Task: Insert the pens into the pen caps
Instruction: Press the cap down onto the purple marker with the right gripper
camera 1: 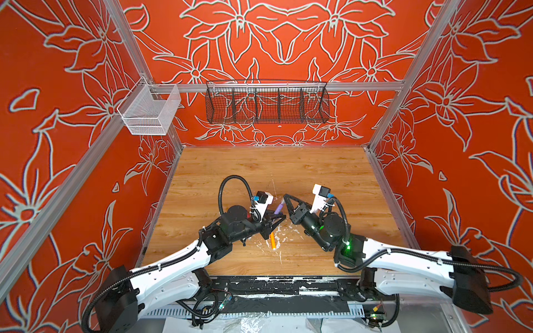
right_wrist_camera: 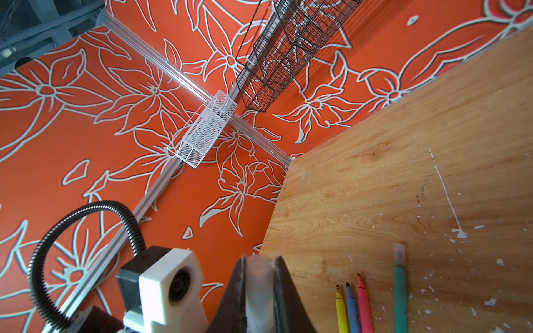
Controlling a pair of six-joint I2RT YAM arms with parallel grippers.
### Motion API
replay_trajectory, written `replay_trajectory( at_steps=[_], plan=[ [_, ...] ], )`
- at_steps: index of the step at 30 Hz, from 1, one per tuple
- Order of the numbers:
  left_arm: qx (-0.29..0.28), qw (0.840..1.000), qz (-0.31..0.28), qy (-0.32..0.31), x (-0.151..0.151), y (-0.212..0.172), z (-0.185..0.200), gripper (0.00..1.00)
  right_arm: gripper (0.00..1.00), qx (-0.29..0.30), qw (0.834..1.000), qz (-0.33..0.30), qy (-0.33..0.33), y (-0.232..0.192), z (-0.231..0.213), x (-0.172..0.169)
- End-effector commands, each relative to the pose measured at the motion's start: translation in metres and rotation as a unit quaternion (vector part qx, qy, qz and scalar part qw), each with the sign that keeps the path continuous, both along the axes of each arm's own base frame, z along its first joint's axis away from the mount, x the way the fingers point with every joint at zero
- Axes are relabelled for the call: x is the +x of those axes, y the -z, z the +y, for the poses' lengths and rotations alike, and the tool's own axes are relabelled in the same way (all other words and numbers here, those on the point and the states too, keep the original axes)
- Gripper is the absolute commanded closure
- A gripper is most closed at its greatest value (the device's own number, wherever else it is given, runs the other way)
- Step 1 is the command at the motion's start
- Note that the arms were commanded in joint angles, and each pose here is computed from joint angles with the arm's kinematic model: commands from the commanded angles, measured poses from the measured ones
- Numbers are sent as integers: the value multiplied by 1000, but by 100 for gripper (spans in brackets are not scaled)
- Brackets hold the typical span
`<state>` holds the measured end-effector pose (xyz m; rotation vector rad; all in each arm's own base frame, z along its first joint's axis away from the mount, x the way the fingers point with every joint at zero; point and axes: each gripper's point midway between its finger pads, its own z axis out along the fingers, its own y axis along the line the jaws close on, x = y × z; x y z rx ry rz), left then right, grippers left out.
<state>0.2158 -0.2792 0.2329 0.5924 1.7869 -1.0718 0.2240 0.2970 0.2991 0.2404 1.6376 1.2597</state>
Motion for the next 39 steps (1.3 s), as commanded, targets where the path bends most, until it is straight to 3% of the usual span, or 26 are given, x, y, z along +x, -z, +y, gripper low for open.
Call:
replay_trajectory(
  at_steps=[1,9,17,20,26,30,35,39],
  plan=[
    [-64,998,-22,-2,4,-34,4,100,100,-15,995,-28,-97,7,29,-31],
    [-76,996,-38,-2,-2,-42,10,100,100,-18,989,-52,-139,8,35,-45],
    [-78,996,-45,-2,-4,-44,12,100,100,-28,985,-31,-167,23,46,-55],
    [-77,996,-50,-7,-4,-44,14,100,94,-32,985,-25,-169,27,47,-61],
    [-75,995,-60,-11,-4,-43,16,100,91,-46,983,-16,-175,34,52,-71],
    [-73,995,-67,-14,-4,-43,18,100,76,-52,985,-15,-166,33,45,-71],
    [-67,995,-77,-12,-6,-43,19,100,43,-87,989,-21,-118,13,12,-64],
    [-59,995,-82,-7,-6,-42,16,100,25,-87,991,-48,-95,-17,-17,-64]
  ],
)
